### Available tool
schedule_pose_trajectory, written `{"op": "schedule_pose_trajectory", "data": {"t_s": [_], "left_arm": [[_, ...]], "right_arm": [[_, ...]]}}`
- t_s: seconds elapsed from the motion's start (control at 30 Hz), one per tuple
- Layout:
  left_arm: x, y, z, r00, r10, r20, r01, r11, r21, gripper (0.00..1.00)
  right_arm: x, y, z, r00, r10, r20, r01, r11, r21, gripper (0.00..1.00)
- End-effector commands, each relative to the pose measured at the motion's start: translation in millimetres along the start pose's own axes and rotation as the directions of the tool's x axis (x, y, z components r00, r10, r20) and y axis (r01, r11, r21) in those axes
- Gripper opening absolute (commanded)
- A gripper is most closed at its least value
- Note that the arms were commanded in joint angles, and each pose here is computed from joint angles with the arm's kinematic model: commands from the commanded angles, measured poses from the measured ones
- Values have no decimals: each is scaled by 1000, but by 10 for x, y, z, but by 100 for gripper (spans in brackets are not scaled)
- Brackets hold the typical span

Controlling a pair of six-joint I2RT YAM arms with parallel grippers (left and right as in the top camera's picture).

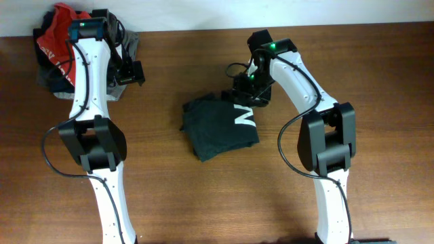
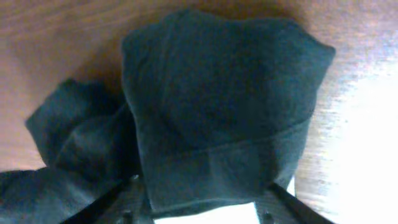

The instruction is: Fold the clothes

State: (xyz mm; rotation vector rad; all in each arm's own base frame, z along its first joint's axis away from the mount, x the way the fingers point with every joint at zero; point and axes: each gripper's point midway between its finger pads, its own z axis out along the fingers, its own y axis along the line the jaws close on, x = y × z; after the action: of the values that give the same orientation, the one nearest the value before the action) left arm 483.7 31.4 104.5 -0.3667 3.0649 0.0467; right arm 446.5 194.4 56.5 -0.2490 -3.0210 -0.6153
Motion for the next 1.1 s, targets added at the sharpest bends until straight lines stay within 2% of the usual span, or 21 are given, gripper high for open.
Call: {"op": "schedule_pose_trajectory", "data": {"t_s": [0.0,0.13,0.2,0.23,0.27,0.4,0.7,1.07], "left_arm": [[-40,4,-190,999,-17,48,16,1000,13,99],[-39,5,-190,999,-16,48,16,1000,13,99],[-42,5,-190,999,-16,49,16,1000,13,99],[-44,4,-190,999,-17,50,16,1000,13,99],[-48,3,-191,999,-17,52,16,1000,14,99],[-50,3,-191,998,-17,52,16,1000,14,99],[-56,1,-189,998,-17,55,16,1000,14,99],[-58,1,-189,998,-17,55,16,1000,14,99]], "right_arm": [[7,50,39,1000,-11,-4,11,1000,-19,53],[-8,63,39,1000,-14,2,14,1000,-25,33],[-22,71,38,1000,-17,8,17,999,-27,18],[-34,79,37,1000,-20,12,20,999,-31,8],[-48,92,36,1000,-23,18,24,999,-36,4],[-133,173,-14,997,-48,54,51,997,-60,4],[-59,981,-188,978,-194,71,206,899,-386,4],[247,1535,-42,939,-328,98,337,836,-433,4]]}}
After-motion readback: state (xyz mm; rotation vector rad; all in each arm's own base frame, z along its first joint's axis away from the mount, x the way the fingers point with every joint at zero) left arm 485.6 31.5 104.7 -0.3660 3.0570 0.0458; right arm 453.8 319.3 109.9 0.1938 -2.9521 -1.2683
